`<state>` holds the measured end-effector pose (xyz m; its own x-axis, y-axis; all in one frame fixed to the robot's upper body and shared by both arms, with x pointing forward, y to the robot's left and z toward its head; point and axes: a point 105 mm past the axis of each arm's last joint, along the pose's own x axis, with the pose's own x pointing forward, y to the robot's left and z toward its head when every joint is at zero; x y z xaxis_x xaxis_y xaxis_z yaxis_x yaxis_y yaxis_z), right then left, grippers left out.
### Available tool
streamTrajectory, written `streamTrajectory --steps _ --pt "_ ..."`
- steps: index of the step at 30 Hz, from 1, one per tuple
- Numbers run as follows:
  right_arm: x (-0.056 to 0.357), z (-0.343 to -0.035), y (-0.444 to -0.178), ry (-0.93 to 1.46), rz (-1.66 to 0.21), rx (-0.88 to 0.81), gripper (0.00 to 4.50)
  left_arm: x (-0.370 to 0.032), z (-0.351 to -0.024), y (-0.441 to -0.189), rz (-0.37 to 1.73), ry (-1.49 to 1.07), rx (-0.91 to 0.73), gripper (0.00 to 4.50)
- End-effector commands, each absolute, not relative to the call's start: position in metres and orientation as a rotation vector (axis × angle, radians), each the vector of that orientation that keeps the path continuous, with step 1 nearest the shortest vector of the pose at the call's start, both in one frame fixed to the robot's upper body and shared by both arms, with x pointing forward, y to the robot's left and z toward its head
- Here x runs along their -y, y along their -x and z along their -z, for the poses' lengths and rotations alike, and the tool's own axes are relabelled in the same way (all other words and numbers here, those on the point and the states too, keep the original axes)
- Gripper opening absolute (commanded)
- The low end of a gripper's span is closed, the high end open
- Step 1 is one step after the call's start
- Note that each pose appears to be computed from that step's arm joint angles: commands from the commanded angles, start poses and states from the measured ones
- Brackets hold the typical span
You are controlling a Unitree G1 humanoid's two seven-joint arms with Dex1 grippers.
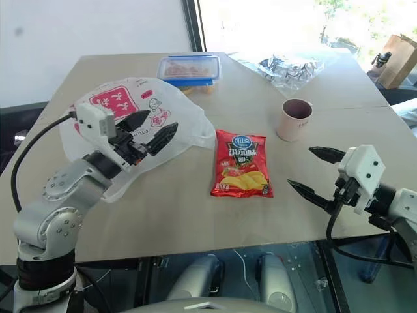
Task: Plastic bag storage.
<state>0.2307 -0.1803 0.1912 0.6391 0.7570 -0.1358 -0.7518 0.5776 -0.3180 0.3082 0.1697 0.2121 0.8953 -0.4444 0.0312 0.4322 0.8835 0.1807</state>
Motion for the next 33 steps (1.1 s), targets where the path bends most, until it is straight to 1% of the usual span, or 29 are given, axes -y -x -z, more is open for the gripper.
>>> streamTrajectory --steps 1,4,8,14,19,20,21,24,26,28,29,30,33 --pt "0.156 -0.201 -0.203 0.355 -1.079 0.067 4.47 -0.21 -0.202 -0.319 0.213 -0.679 -0.055 4.5" --pt "0.146 -0.202 -0.19 0.367 -1.151 0.101 4.47 -0.237 -0.189 -0.321 0.119 -0.827 -0.13 4.5" --pt "0.143 -0.202 -0.185 0.386 -1.161 0.135 4.47 -0.261 -0.176 -0.325 0.074 -1.001 -0.201 4.5" --pt "0.147 -0.2 -0.179 0.406 -1.13 0.139 4.47 -0.271 -0.167 -0.332 0.075 -1.08 -0.248 4.5" --pt "0.152 -0.197 -0.177 0.419 -1.091 0.13 4.47 -0.275 -0.156 -0.346 0.086 -1.174 -0.253 4.5" --pt "0.152 -0.196 -0.176 0.421 -1.089 0.127 4.5 -0.276 -0.155 -0.348 0.086 -1.177 -0.253 3.96" --pt "0.153 -0.196 -0.176 0.422 -1.082 0.125 4.5 -0.277 -0.153 -0.349 0.093 -1.192 -0.253 3.72" --pt "0.154 -0.194 -0.174 0.419 -1.063 0.12 4.5 -0.279 -0.151 -0.353 0.101 -1.227 -0.229 2.4" --pt "0.154 -0.192 -0.172 0.409 -1.053 0.114 4.5 -0.284 -0.145 -0.354 0.106 -1.244 -0.233 1.45" --pt "0.155 -0.19 -0.171 0.411 -1.046 0.108 4.5 -0.284 -0.146 -0.356 0.104 -1.228 -0.215 0.42" --pt "0.156 -0.189 -0.17 0.413 -1.043 0.106 4.5 -0.281 -0.15 -0.358 0.106 -1.205 -0.193 0.12" --pt "0.157 -0.189 -0.17 0.418 -1.033 0.104 4.5 -0.276 -0.156 -0.359 0.113 -1.17 -0.156 0.03" --pt "0.164 -0.19 -0.171 0.418 -1.005 0.105 4.5 -0.264 -0.168 -0.36 0.148 -1.064 -0.103 0.03"
